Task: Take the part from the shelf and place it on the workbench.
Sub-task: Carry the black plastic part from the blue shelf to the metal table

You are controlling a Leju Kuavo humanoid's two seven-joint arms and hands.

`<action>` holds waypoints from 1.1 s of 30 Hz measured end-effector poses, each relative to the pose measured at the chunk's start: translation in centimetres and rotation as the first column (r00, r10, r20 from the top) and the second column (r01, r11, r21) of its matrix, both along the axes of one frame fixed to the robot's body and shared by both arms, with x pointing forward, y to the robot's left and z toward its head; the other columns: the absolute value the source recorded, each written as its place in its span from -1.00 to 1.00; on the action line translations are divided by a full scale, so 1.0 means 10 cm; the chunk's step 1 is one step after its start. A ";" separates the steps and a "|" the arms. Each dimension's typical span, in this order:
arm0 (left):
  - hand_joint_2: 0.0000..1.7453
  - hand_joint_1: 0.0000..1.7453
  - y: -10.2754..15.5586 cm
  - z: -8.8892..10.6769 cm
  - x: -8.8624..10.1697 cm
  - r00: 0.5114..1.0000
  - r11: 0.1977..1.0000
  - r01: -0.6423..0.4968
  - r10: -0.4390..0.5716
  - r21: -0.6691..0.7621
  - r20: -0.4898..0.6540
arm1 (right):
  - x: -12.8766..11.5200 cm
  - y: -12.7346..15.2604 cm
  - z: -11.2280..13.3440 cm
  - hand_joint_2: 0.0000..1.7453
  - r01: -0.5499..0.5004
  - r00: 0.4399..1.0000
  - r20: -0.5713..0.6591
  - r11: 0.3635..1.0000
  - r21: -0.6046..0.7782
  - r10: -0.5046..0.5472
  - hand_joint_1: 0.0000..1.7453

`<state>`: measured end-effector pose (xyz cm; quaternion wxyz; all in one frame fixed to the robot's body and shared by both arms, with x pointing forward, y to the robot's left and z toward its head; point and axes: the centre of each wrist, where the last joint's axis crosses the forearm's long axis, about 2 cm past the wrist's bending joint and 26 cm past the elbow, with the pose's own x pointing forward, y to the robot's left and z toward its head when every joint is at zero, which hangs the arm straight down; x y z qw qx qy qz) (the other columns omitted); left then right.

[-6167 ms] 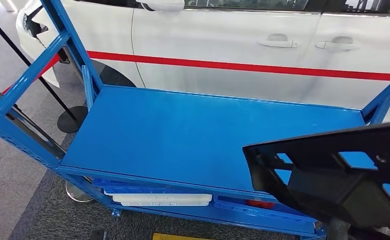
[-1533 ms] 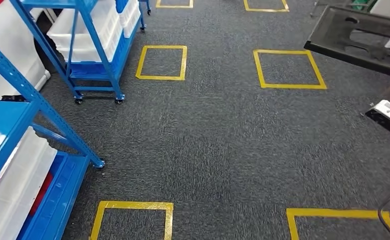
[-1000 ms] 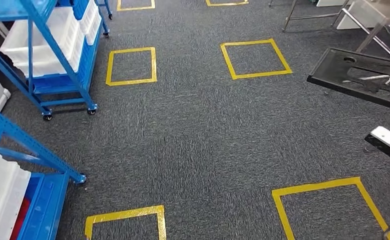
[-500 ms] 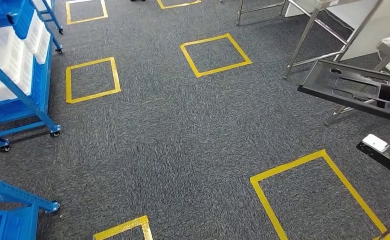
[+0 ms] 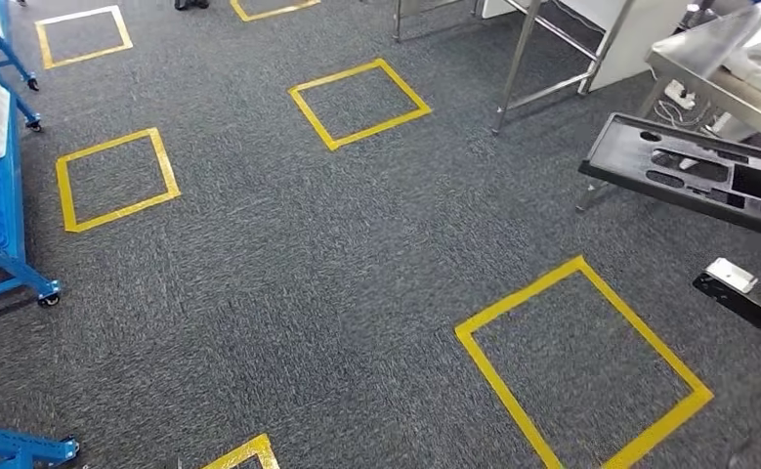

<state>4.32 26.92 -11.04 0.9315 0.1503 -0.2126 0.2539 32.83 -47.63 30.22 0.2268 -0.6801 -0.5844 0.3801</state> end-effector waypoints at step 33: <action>-1.00 -1.00 0.01 0.01 0.09 0.999 0.999 0.035 -0.035 -0.014 0.018 | 1.01 1.72 -0.02 1.00 -0.339 0.940 -0.002 0.934 0.117 0.341 1.00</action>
